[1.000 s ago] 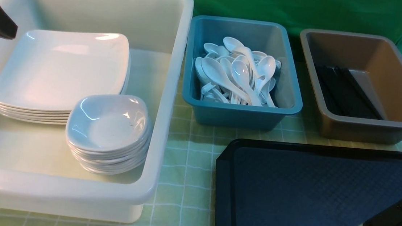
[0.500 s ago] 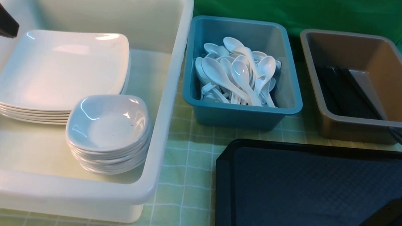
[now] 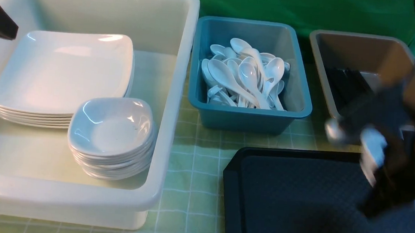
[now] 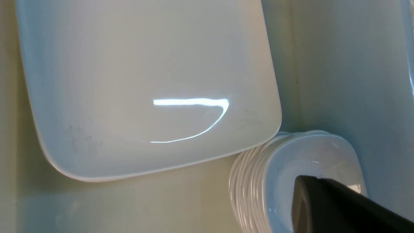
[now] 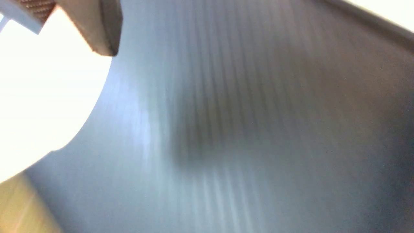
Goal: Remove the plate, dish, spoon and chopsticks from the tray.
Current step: Use the right arm to put the small plate into the large storage box on the left
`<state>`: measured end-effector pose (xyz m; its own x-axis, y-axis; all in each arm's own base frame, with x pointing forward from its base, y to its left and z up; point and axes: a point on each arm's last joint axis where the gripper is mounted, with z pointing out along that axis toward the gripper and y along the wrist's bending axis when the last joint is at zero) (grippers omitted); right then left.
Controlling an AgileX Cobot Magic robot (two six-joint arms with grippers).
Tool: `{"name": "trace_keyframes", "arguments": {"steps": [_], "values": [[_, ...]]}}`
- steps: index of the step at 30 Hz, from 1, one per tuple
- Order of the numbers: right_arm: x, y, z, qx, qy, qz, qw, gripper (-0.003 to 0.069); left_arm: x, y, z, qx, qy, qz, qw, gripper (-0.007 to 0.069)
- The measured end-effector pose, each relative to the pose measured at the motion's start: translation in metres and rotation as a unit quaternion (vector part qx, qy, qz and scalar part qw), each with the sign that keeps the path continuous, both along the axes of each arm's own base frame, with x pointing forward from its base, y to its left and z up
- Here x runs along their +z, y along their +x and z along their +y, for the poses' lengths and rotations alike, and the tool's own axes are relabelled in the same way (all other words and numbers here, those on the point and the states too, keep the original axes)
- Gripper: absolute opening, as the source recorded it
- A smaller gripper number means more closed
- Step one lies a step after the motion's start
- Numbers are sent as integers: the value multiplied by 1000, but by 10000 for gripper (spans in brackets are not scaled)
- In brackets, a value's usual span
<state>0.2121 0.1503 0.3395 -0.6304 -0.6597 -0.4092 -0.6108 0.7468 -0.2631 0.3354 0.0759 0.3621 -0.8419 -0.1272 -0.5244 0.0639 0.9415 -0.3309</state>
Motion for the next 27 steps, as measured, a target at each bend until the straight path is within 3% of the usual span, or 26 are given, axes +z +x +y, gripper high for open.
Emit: {"name": "trace_keyframes", "arguments": {"steps": [1,3,5,9,14,20,27], "values": [[4,0,3,5,5,-6,1000,22,0,0,0,0,0,0,1000,-13],[45,-5,43,84,65,-78,991,22,0,0,0,1,2,0,1000,-13],[60,-7,77,142,96,-116,978,22,0,0,1,2,3,-2,1000,-13],[43,-2,149,246,86,-135,956,22,0,0,1,8,-1,0,1000,-13],[-15,6,214,344,7,-116,932,22,0,0,1,19,-7,5,1000,-13],[-59,21,254,459,-93,-151,870,25,0,0,1,20,-8,7,1000,-13],[-77,25,263,490,-117,-143,852,26,0,0,1,19,-7,8,1000,-13]]}}
